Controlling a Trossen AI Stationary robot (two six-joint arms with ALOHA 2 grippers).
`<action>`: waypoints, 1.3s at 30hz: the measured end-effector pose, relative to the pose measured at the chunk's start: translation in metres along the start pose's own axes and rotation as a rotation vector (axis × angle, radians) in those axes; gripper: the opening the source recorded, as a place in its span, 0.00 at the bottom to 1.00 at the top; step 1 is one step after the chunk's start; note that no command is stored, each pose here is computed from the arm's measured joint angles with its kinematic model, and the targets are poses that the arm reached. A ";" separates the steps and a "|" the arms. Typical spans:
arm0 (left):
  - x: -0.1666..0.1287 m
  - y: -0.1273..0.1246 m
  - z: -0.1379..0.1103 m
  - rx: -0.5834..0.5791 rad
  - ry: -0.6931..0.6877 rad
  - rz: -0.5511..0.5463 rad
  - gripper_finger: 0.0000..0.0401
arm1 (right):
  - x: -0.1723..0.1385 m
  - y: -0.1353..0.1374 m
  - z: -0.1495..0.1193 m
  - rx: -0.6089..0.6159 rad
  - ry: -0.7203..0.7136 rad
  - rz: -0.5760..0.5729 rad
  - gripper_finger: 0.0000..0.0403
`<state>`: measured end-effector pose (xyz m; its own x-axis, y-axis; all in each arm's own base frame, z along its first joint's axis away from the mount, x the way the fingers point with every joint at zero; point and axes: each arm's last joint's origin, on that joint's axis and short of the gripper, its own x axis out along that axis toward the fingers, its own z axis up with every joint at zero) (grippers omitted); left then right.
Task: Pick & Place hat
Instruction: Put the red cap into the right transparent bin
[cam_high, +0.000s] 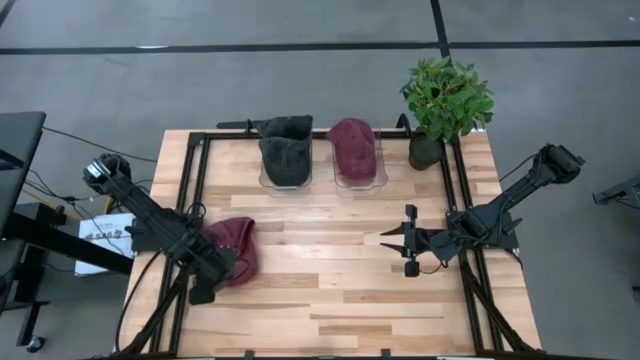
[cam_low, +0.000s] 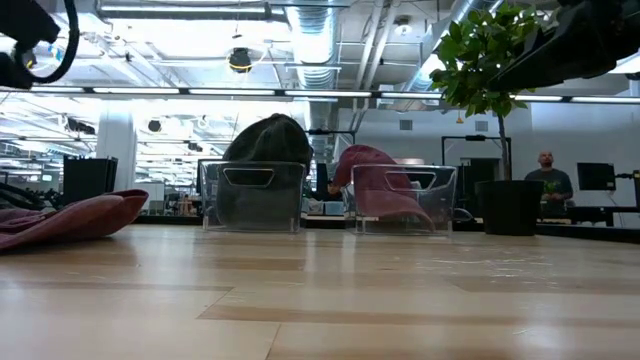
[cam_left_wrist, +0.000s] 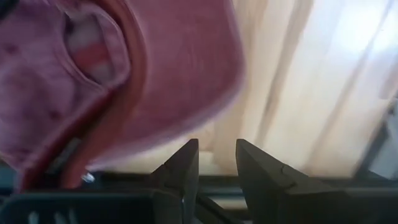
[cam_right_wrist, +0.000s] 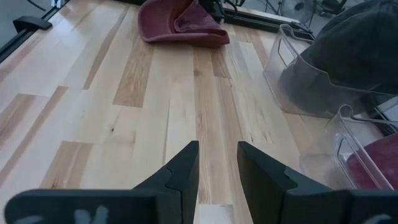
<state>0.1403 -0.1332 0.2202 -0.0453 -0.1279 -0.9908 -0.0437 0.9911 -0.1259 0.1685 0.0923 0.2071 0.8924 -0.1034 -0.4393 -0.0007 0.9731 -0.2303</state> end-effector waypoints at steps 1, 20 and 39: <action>0.000 0.000 0.000 0.012 -0.019 0.020 0.26 | 0.000 0.000 0.000 0.000 0.000 0.000 0.25; 0.000 -0.003 0.003 -0.400 -0.157 0.049 0.26 | 0.000 0.000 0.000 0.008 0.000 0.001 0.25; -0.006 0.041 0.070 -1.038 -0.742 -0.062 0.26 | 0.000 0.000 0.000 0.009 -0.002 0.001 0.25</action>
<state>0.2083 -0.0889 0.2175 0.5360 0.2119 -0.8172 -0.7966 0.4473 -0.4066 0.1686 0.0924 0.2073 0.8934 -0.1021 -0.4374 0.0027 0.9750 -0.2221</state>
